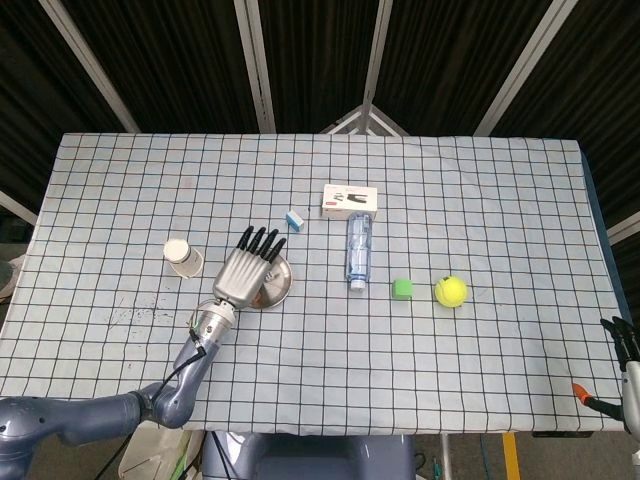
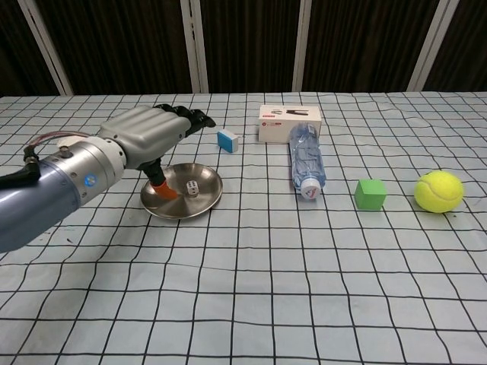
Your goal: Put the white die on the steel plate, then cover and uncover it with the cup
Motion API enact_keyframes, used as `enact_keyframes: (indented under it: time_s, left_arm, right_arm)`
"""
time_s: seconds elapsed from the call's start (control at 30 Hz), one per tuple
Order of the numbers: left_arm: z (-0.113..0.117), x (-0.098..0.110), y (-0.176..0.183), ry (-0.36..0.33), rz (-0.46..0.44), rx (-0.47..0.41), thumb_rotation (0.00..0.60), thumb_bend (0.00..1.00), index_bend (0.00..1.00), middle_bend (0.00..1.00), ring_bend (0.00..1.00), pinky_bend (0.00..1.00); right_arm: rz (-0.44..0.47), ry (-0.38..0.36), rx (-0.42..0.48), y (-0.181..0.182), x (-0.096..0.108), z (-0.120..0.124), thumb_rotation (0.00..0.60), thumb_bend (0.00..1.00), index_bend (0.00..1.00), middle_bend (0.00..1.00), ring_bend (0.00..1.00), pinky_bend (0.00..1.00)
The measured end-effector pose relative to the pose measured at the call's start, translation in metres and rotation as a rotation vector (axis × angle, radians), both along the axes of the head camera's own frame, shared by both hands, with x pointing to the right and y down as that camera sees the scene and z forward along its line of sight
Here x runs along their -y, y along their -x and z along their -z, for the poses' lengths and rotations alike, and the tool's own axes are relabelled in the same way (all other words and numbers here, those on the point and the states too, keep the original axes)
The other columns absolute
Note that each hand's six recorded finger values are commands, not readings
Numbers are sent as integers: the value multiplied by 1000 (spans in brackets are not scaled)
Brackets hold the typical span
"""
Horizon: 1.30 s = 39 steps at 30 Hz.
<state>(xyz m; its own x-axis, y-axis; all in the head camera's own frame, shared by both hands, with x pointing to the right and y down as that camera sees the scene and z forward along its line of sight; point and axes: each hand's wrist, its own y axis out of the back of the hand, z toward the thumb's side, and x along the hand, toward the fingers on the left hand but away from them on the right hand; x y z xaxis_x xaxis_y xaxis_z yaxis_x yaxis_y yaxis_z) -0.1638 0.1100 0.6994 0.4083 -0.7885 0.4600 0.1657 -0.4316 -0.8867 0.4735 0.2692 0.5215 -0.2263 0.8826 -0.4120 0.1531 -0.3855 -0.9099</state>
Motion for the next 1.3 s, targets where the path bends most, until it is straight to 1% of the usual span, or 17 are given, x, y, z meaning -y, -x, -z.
enact_keyframes:
  time_s: [0.07,0.13,0.2,0.27,0.37,0.47,0.53,0.63,0.77,0.87,0.97,1.13,1.3]
  left_arm:
    - [12,1,14,-14,35,-29,600,67,115,2,0,88]
    - [13,2,17,-18,40,-32,600,66,120,4,0,88]
    - [24,5,36,-43,80,-47,600,67,107,7,0,88]
    - [35,10,64,-54,135,-63,600,67,101,18,0,88]
    - [49,17,101,-36,186,-65,600,67,86,24,0,88]
    - [57,22,129,0,207,-16,600,67,60,9,0,88]
    - [56,22,137,37,222,8,600,84,43,0,0,93]
    - [49,21,145,116,256,26,600,113,32,5,1,118]
    - [38,20,150,241,314,31,600,128,38,37,15,142]
    - [31,22,150,310,342,31,600,128,43,56,22,143]
    - [28,28,149,329,348,42,600,138,63,78,39,154]
    - [24,36,151,328,368,60,600,200,113,124,76,191]
    - [18,44,153,320,385,86,600,235,150,162,92,201]
  right_arm:
    - [-3,-6,4,0,0,2,600,41,160,125,115,15]
    - [-1,-9,9,1,0,4,600,41,159,125,115,15]
    - [2,-11,15,3,0,4,600,42,159,125,115,15]
    - [9,-15,22,6,0,6,600,42,160,125,115,15]
    - [16,-22,27,9,0,8,600,41,159,125,115,15]
    - [14,-21,27,8,0,8,600,41,159,125,115,15]
    - [13,-17,26,8,0,8,600,41,159,125,115,15]
    - [12,-15,24,7,0,7,600,42,160,125,115,15]
    - [9,-11,22,6,0,6,600,41,159,125,115,15]
    - [9,-5,20,5,0,4,600,41,159,125,115,15]
    - [12,1,18,6,0,3,600,42,160,125,115,15]
    - [18,9,16,7,-1,0,600,42,159,125,115,16]
    - [18,14,11,8,-1,-1,600,42,159,125,115,15]
